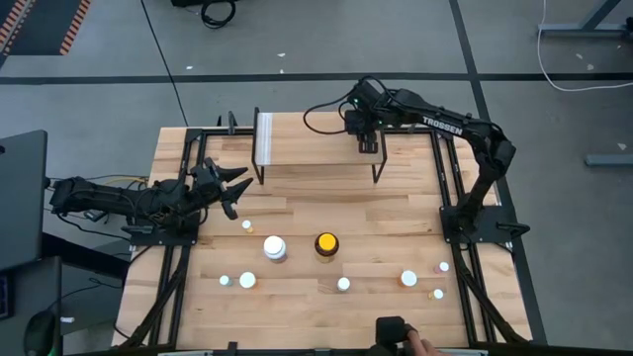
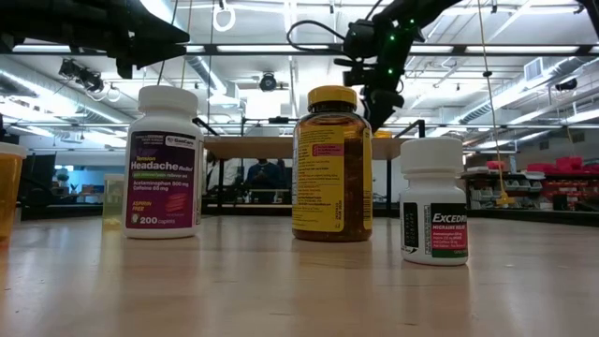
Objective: Pick and place medicine bottles onto shelf by color
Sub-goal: Put the top small orange medicine bottle on the shelf
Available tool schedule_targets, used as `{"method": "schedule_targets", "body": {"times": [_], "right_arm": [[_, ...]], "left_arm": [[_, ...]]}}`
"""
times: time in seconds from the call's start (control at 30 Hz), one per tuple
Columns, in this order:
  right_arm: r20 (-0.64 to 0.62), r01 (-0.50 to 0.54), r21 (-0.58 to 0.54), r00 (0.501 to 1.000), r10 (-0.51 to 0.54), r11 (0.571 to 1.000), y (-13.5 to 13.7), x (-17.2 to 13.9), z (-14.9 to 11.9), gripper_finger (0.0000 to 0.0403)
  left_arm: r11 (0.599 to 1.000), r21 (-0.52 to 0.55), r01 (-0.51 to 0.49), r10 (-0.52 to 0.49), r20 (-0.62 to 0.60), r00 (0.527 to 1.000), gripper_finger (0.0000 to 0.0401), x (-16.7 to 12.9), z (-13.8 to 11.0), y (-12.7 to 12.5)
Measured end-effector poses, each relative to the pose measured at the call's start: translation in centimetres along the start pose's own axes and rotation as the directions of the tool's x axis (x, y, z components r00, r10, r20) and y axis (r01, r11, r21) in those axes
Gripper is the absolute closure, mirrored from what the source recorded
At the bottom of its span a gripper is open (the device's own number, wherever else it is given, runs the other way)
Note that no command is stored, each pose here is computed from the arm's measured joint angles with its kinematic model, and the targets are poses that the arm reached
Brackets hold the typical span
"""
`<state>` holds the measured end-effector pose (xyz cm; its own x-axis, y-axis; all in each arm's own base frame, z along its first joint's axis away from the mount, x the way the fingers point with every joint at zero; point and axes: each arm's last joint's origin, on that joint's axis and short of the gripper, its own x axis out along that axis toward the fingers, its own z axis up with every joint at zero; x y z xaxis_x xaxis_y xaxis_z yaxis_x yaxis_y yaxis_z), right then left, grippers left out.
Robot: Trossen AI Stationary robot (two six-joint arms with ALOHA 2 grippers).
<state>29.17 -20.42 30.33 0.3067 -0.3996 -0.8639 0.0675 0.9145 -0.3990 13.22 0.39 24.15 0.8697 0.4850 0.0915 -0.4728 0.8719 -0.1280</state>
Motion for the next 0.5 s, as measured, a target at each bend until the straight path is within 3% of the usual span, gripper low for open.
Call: {"method": "schedule_targets", "body": {"times": [0.2,0.5], "right_arm": [[0.008,-0.024,0.05,1.0,0.024,0.998,-0.3,0.22,-0.3,0.0164],[0.034,-0.06,0.062,0.998,0.057,0.996,-0.34,0.23,-0.32,0.0174]], "left_arm": [[1.0,0.0,0.0,0.0,0.0,1.0,0.0228,0.0,0.0,0.0],[1.0,0.0,0.0,0.0,0.0,1.0,0.0228,0.0,0.0,0.0]]}}
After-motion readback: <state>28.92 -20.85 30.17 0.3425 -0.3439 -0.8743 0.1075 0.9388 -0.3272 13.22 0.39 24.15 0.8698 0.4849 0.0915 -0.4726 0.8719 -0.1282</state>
